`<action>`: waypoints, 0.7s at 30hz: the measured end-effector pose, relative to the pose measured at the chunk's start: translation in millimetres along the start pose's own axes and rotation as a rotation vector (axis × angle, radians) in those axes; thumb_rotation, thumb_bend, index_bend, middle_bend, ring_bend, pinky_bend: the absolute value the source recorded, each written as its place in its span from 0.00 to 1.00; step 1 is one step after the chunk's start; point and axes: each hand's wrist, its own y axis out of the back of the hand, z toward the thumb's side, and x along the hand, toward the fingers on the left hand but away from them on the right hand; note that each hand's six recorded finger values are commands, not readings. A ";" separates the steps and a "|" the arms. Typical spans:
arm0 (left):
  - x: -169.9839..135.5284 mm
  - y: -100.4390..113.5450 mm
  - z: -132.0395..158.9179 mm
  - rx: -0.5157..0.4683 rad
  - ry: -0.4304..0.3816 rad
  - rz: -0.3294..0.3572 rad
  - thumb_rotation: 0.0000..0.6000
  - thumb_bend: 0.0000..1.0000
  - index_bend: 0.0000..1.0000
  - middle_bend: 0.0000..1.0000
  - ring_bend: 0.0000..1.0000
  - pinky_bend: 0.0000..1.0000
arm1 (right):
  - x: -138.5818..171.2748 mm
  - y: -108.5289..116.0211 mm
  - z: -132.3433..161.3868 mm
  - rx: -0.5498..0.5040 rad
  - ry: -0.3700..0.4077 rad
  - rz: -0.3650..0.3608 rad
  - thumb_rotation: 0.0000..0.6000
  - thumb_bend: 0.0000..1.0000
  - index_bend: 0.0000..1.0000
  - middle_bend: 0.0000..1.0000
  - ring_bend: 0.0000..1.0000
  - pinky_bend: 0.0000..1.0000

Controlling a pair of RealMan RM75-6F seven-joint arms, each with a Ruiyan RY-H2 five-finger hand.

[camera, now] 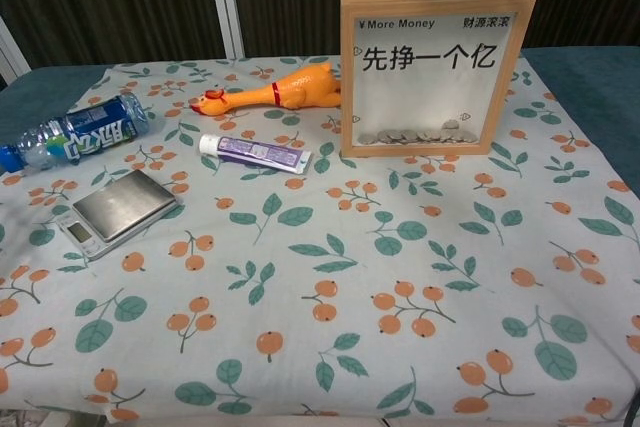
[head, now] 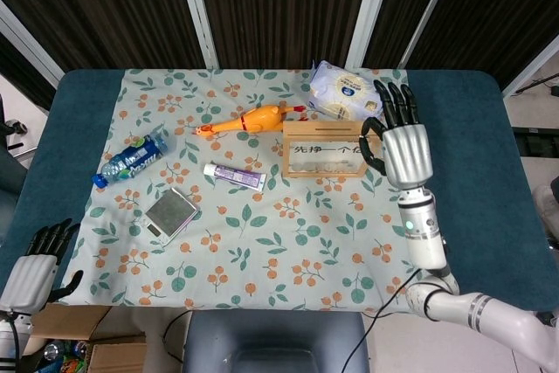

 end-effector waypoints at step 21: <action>2.4 4.4 -1.1 0.004 0.006 -0.001 1.00 0.35 0.00 0.00 0.00 0.00 | -49.8 -48.3 0.0 0.064 -0.063 0.313 1.00 0.60 0.76 0.17 0.00 0.00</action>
